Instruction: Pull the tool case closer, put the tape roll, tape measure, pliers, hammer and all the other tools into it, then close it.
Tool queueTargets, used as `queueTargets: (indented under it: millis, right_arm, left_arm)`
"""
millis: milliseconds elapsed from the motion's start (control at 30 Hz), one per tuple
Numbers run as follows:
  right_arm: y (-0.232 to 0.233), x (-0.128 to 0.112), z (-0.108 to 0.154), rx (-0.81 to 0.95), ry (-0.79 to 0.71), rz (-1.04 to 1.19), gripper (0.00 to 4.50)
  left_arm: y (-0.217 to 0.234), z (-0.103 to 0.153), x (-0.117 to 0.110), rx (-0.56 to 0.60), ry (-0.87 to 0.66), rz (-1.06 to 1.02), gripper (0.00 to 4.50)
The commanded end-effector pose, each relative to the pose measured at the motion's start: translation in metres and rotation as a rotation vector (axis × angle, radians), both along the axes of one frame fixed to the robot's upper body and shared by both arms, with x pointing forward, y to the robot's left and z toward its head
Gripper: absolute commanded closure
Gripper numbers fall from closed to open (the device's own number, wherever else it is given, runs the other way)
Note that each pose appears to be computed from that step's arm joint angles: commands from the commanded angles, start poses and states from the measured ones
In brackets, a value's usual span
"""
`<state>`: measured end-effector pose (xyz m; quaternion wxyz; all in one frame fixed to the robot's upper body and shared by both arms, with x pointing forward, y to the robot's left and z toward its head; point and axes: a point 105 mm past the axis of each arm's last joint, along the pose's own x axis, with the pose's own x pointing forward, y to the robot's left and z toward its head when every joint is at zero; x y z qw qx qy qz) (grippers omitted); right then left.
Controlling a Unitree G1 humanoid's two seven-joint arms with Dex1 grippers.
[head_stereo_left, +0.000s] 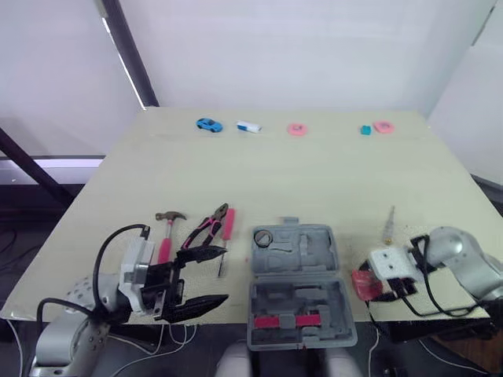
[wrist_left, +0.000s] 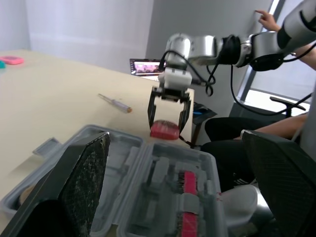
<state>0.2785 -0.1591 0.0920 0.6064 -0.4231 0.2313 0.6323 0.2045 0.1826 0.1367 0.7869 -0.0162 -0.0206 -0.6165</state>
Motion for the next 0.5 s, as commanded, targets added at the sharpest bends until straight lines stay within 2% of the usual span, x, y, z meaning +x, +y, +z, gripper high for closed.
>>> queueTargets:
  millis: [33,133,233,300,500]
  right_arm:
    - [0.040,0.008,0.050,0.046,0.029,-0.047,1.67]
    - [0.055,0.009,0.058,-0.019,0.088,-0.059,1.67]
    - [0.076,0.023,0.061,-0.052,0.090,-0.099,1.67]
    - [0.080,0.040,0.056,-0.097,0.030,-0.127,1.67]
    - [0.079,0.062,0.026,-0.242,-0.012,-0.145,1.67]
  left_arm:
    - [0.007,0.009,0.002,-0.039,-0.028,0.057,0.00]
    - [0.009,0.011,0.006,-0.068,-0.033,0.092,0.00]
    - [0.017,0.014,0.009,-0.082,-0.041,0.134,0.00]
    - [0.020,0.013,0.008,-0.082,-0.042,0.154,0.00]
    - [0.030,0.005,0.000,-0.081,-0.030,0.205,0.00]
